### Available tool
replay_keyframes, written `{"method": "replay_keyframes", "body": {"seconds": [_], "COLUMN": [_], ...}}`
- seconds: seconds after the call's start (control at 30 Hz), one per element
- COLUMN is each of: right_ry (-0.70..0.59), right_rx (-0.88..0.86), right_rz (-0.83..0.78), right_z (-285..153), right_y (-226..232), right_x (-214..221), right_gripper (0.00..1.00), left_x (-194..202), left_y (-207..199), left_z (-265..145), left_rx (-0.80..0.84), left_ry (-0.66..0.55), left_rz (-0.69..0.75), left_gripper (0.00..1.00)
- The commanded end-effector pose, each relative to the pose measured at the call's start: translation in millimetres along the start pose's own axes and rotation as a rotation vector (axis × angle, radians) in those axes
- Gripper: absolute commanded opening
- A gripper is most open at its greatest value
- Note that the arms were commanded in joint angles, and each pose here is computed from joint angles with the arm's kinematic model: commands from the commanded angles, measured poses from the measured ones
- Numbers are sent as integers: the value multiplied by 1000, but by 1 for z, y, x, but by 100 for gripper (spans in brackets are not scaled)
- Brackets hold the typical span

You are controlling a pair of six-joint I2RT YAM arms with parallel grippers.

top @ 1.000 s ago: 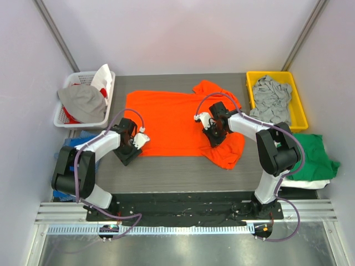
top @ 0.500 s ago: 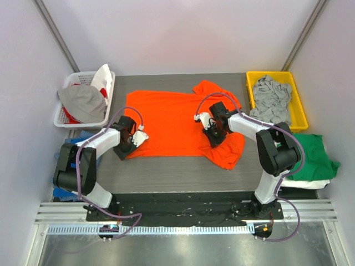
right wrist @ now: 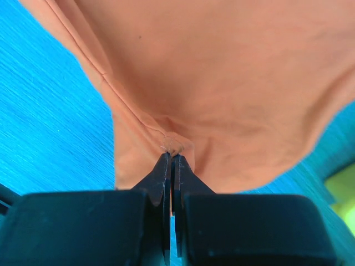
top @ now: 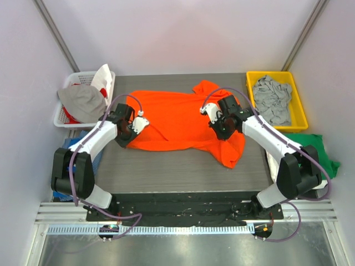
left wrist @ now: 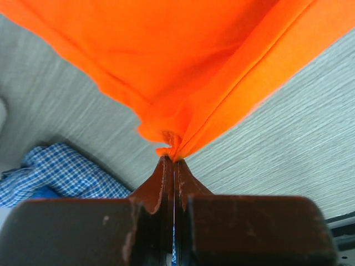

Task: Fold and stack the t-shirts
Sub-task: Fold the tshirt

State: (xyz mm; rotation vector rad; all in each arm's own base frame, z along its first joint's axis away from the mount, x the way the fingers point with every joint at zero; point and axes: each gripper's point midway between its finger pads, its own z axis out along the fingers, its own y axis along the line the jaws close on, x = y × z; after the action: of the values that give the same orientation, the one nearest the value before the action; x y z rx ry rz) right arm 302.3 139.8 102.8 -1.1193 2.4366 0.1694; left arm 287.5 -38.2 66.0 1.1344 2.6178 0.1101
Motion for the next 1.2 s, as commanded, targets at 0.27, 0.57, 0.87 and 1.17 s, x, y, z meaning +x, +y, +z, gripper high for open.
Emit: {"method": "replay_keyframes", "body": {"seconds": [0.27, 0.57, 0.87, 1.17], "right_ry": [-61, -34, 12, 28], "right_rx": [157, 249, 273, 291], "right_rz": [-30, -63, -106, -106], "right_z": [-37, -26, -5, -5], "right_y": [-35, -70, -86, -92], "right_x": [-42, -72, -84, -86], "right_gripper": [1, 1, 1, 1], "left_x": [-30, -54, -68, -98], "left_y": [23, 49, 72, 96], "left_z": [-20, -12, -5, -8], "left_rx": [-29, -64, -115, -169], "left_ry": [-40, -14, 12, -35], "left_rz": [5, 29, 68, 71], "left_gripper": [0, 0, 0, 0]}}
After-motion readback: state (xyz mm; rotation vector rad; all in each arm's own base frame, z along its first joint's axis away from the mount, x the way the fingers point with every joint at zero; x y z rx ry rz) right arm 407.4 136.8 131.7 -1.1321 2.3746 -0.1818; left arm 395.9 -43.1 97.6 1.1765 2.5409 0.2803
